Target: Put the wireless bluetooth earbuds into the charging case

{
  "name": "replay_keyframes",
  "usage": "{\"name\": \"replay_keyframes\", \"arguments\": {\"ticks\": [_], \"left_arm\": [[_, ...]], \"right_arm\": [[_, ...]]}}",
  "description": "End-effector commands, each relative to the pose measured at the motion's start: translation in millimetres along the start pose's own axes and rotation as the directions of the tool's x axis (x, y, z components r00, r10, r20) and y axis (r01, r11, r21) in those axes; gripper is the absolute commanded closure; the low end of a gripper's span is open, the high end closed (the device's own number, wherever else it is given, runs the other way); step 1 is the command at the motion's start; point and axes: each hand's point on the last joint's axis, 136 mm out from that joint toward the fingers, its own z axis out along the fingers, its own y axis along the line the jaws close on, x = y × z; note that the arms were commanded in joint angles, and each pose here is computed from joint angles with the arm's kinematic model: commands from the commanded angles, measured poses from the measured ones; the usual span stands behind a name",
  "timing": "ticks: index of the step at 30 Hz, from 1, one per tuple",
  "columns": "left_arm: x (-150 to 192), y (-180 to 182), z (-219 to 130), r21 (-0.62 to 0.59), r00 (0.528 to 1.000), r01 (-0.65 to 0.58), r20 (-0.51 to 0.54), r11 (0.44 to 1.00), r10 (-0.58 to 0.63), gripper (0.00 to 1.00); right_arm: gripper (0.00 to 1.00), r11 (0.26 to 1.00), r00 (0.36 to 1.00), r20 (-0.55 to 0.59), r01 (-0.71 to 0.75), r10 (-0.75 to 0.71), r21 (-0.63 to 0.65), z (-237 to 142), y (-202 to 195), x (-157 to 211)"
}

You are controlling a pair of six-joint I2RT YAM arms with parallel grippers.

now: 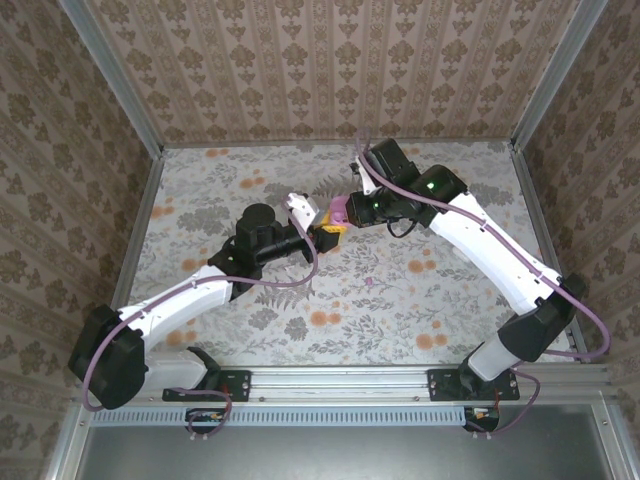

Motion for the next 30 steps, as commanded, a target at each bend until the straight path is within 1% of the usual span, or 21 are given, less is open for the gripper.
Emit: {"name": "replay_keyframes", "arguments": {"ticks": [1, 3, 10, 19, 30], "left_arm": [[-30, -5, -6, 0.005, 0.996, -0.046, 0.081, 0.999, 0.046, 0.66], [-29, -5, -6, 0.003, 0.996, -0.045, 0.080, 0.999, 0.045, 0.66], [-31, -5, -7, 0.000, 0.995, -0.049, 0.087, 0.999, 0.049, 0.66], [-32, -5, -8, 0.000, 0.995, -0.049, 0.090, 0.999, 0.048, 0.66], [-34, -6, -9, 0.005, 0.993, -0.055, 0.103, 0.999, 0.054, 0.66]], "right_arm": [[0.77, 1.000, 1.000, -0.005, 0.019, -0.019, 0.008, -2, 2, 0], [0.77, 1.000, 1.000, -0.006, 0.019, -0.019, -0.019, -3, 8, 0], [0.72, 0.999, 1.000, -0.010, 0.019, -0.020, -0.041, -7, 11, 2], [0.69, 0.998, 1.000, 0.005, 0.016, -0.015, -0.069, -11, 15, -1], [0.64, 0.989, 0.997, 0.053, -0.047, 0.055, -0.141, -26, 14, -8]]}}
